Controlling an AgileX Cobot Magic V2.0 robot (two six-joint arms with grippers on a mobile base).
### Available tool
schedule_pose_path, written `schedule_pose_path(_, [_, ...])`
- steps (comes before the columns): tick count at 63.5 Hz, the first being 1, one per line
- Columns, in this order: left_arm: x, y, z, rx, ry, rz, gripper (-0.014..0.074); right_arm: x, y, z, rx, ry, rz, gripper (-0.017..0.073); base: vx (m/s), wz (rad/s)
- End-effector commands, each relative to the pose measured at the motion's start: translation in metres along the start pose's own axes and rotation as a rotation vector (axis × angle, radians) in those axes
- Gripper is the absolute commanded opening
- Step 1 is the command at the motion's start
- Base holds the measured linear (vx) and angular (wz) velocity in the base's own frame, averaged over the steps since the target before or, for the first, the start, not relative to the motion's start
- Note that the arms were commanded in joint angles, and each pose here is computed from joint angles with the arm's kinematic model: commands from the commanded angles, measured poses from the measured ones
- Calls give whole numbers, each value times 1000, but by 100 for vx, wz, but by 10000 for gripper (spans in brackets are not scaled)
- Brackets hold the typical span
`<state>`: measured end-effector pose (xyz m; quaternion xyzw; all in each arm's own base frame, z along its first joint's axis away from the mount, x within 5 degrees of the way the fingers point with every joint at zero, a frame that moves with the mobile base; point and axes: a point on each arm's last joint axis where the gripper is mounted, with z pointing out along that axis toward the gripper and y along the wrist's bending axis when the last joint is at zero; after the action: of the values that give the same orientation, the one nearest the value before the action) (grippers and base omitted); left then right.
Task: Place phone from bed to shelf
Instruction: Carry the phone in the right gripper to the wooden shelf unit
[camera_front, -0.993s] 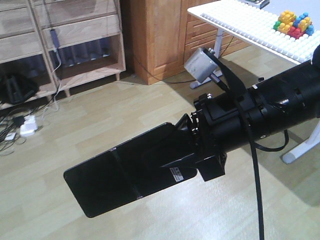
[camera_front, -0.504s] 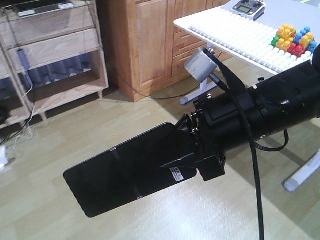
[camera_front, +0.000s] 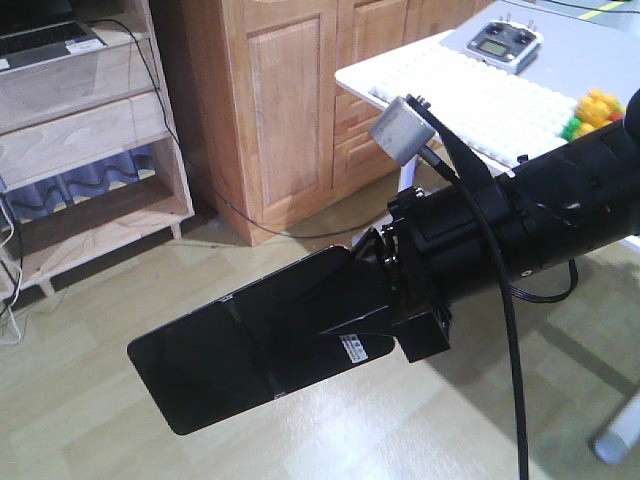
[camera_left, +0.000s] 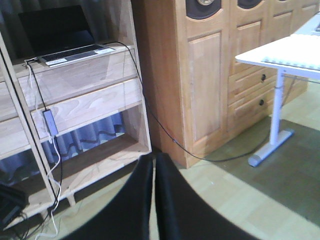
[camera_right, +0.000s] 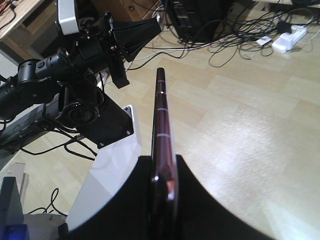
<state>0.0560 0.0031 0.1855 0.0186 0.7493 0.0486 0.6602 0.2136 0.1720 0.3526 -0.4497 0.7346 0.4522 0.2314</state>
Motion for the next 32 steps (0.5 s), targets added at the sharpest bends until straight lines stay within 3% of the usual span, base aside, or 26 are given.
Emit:
schedule_pose_path(1, [-15, 1, -3, -5, -108, -9, 1, -10, 22, -10, -87, -62, -33, -1, 50, 9])
schedule_pose_path(32, [-15, 1, -3, -5, -108, -9, 1, -10, 22, -10, -87, -62, -33, -1, 53, 22])
